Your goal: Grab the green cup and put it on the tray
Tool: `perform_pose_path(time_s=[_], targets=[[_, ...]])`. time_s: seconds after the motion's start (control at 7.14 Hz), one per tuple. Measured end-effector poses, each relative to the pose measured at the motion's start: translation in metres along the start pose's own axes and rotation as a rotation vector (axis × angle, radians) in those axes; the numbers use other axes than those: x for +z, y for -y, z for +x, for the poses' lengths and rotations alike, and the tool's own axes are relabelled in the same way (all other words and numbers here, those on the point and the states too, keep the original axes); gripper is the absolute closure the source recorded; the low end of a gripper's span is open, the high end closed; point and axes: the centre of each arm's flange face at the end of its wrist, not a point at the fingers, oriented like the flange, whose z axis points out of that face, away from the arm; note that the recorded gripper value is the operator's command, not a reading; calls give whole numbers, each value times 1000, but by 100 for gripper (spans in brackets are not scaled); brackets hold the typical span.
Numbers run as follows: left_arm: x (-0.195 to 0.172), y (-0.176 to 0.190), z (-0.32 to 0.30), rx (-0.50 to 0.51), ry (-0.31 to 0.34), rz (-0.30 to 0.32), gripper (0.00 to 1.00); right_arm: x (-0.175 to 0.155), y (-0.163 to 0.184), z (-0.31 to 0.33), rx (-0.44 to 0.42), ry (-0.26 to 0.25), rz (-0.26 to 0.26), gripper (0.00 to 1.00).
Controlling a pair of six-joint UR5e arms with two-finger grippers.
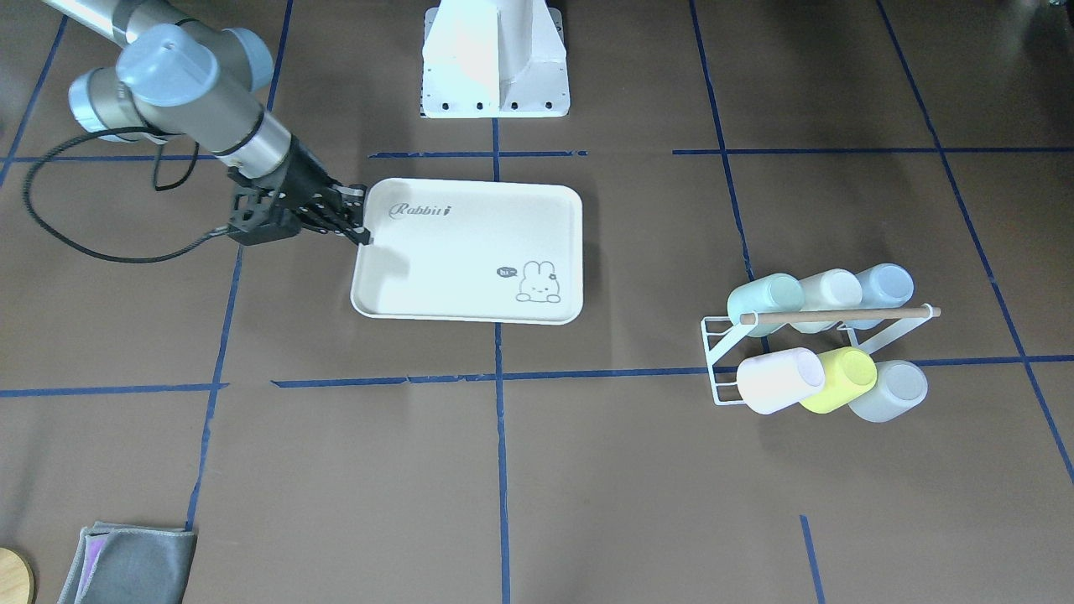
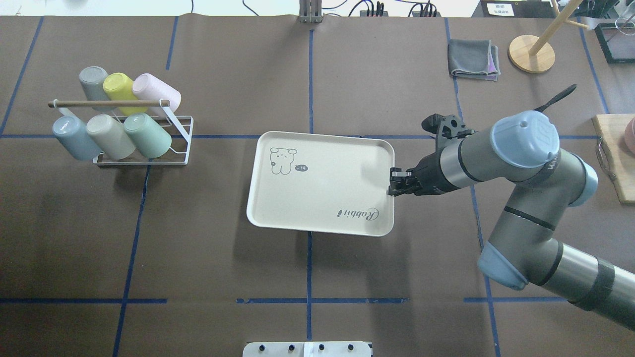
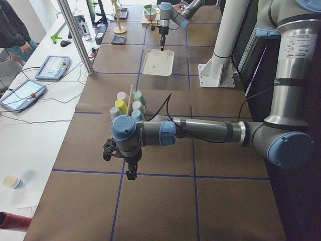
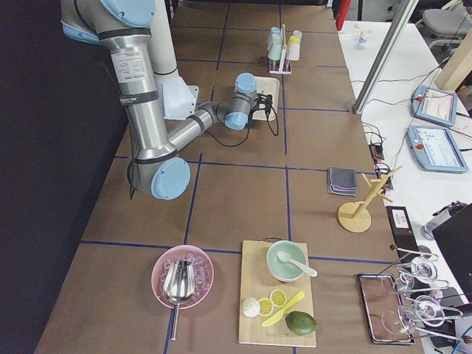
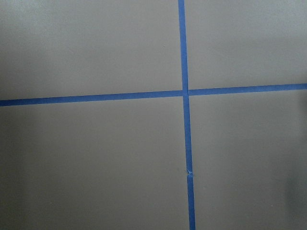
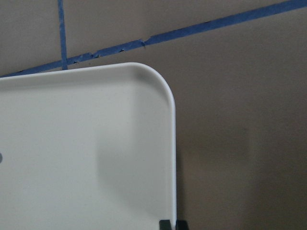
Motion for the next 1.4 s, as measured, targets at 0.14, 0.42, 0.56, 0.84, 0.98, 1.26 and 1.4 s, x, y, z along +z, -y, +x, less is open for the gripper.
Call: perform_pose_path(time_s=[0.14, 0.42, 0.56, 0.84, 0.98, 1.26, 1.4], targets=[[0, 0, 0, 0, 0, 0, 0, 12, -3, -7, -2, -14, -6, 100], [0, 0, 0, 1, 0, 1, 0, 22, -7, -8, -5, -27, -14, 95], [0, 1, 0, 1, 0, 1, 0, 24, -8, -8, -6, -30, -18, 23], [-1, 1, 1, 3, 0, 2, 0, 31, -8, -6, -5, -40, -22, 0], [-2, 3, 2, 4, 1, 5, 0, 33, -6, -5, -2, -39, -20, 0], [-15, 15, 13, 22, 3, 27, 0, 21, 5, -8, 6, -27, -2, 0], [-29, 28, 27, 52, 8, 54, 0, 7, 15, -8, 14, -18, 14, 0]])
